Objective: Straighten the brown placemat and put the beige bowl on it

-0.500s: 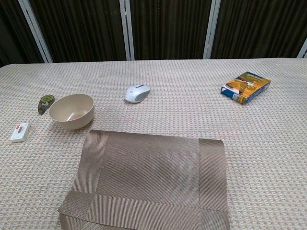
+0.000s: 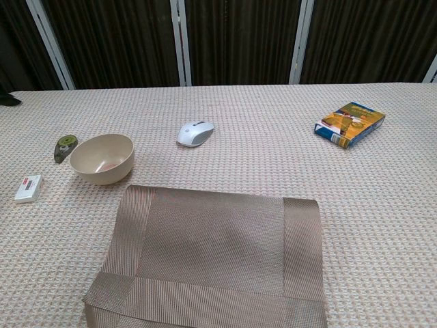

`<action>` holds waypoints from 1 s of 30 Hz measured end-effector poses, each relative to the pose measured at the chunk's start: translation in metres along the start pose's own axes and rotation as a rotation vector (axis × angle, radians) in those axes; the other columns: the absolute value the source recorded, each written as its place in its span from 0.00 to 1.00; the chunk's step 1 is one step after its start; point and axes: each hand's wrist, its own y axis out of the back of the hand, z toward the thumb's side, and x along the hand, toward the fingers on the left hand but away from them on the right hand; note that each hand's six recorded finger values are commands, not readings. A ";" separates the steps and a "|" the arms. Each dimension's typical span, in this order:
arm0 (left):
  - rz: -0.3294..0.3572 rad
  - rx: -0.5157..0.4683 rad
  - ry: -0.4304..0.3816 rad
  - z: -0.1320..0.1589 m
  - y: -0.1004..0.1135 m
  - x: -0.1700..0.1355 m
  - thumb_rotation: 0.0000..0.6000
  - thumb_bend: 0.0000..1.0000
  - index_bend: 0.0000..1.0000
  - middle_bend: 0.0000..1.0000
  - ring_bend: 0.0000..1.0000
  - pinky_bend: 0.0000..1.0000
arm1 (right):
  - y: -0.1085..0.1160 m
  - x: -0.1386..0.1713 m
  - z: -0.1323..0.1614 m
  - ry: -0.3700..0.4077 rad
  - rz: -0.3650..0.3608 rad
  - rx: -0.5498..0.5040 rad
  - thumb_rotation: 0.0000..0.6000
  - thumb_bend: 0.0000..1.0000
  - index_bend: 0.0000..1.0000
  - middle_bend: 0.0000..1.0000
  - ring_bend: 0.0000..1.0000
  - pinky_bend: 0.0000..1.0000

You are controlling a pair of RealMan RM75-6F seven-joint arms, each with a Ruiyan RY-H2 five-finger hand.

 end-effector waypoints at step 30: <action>0.005 0.038 -0.024 -0.001 -0.036 0.083 1.00 0.39 0.65 0.00 0.00 0.00 | -0.012 -0.004 -0.003 -0.009 0.033 0.003 1.00 0.00 0.00 0.00 0.00 0.00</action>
